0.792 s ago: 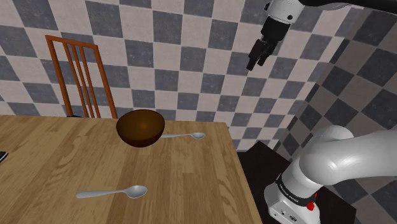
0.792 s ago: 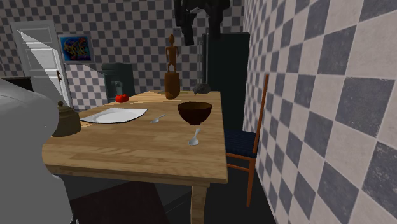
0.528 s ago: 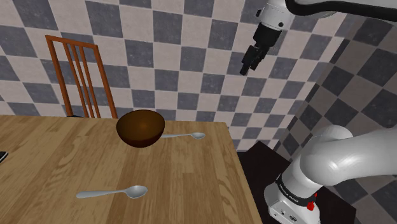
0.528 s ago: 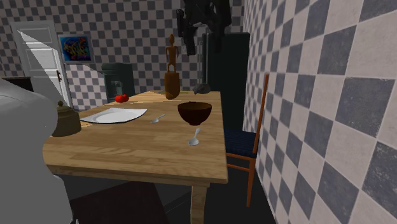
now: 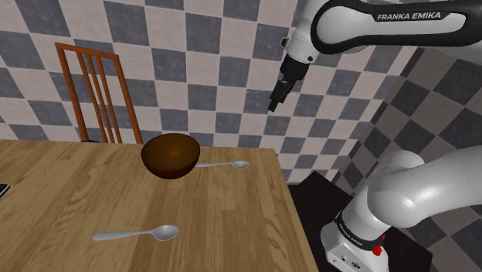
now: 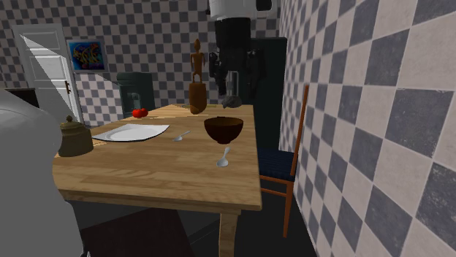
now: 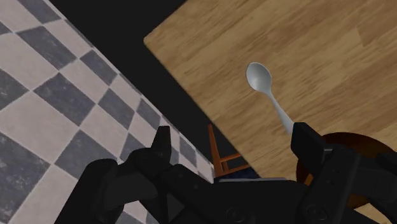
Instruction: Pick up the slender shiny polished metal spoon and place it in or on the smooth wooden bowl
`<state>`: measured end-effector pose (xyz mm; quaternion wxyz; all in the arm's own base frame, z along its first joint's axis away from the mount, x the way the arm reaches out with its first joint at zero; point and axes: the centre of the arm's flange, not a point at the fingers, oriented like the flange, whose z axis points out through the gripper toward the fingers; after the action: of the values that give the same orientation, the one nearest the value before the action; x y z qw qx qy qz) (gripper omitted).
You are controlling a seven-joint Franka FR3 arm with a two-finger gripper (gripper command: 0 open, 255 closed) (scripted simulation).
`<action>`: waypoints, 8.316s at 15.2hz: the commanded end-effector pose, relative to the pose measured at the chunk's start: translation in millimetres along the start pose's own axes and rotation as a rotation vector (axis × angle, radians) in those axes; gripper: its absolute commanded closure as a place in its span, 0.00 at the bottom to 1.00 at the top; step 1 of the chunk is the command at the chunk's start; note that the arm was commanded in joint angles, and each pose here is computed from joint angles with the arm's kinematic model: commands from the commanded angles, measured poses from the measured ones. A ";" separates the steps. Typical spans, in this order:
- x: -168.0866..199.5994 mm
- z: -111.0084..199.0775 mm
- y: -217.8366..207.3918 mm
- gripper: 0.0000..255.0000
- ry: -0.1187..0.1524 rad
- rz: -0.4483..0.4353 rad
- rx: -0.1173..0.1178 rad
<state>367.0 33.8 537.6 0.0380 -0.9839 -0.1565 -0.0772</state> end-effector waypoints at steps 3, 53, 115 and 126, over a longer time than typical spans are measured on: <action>19.1 48.7 -18.8 0.00 0.006 -0.086 0.032; 82.3 198.5 -114.8 1.00 0.023 -0.402 0.150; 210.3 170.5 -239.6 0.00 0.023 -0.402 0.150; 210.5 121.1 -232.2 0.00 0.023 -0.402 0.150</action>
<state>509.3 330.7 462.2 0.0969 -0.9263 -0.3544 -0.0832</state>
